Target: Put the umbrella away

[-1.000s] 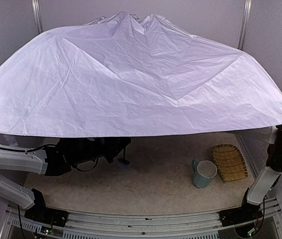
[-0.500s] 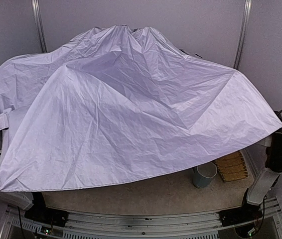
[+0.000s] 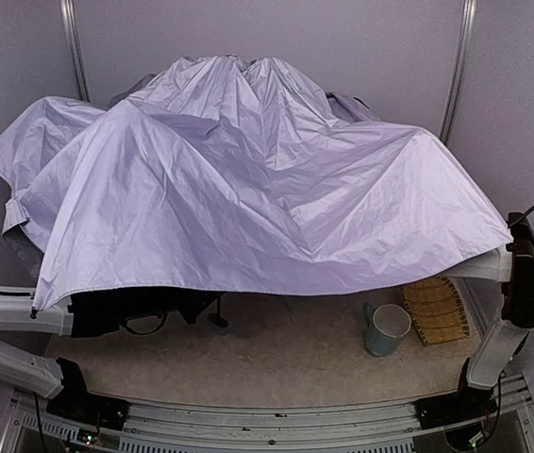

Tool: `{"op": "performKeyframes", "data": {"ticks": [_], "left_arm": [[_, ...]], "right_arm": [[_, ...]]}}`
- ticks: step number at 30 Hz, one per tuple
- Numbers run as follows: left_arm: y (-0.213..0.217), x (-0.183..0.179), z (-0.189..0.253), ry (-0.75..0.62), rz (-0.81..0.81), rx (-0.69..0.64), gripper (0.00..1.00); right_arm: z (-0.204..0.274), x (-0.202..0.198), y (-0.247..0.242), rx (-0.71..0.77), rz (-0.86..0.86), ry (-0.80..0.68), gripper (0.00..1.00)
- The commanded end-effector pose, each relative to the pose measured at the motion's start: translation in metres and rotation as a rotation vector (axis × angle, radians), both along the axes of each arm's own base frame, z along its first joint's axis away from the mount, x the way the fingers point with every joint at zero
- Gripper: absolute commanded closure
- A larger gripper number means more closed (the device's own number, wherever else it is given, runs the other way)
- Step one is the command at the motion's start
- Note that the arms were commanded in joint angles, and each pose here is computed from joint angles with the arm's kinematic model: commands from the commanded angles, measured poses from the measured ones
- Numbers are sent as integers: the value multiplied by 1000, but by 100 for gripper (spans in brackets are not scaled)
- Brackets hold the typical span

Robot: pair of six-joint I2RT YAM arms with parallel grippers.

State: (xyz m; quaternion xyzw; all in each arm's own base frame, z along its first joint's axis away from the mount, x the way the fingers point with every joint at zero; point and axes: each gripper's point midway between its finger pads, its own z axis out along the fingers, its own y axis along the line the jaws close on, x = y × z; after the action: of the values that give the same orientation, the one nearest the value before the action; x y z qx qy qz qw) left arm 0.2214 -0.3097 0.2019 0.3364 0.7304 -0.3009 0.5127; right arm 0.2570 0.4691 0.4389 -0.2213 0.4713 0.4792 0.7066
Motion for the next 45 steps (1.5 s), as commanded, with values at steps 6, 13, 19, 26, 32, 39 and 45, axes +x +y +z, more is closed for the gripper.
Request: {"op": "performKeyframes", "data": {"ticks": [6,13,19,26,32,39,45], "left_arm": [[28,0,201,-429,10,-577,100],[44,7,206,-432,40,-599,100],[35,8,203,-402,3,-618,100],[36,15,184,-374,42,-559,100],[9,23,134,-289,-15,-400,85],[-30,-7,60,-237,-176,-173,58],[-46,-59,18,-211,-392,-79,49]], "right_arm": [[-254,-31,45,-680,146,278,99],[-274,-35,47,-711,175,317,99],[-275,-33,49,-697,170,327,99],[-250,-14,32,-584,146,370,100],[-191,7,17,-392,100,312,100],[-104,55,-54,-166,-41,209,100],[-59,84,-136,-148,-221,126,100]]}}
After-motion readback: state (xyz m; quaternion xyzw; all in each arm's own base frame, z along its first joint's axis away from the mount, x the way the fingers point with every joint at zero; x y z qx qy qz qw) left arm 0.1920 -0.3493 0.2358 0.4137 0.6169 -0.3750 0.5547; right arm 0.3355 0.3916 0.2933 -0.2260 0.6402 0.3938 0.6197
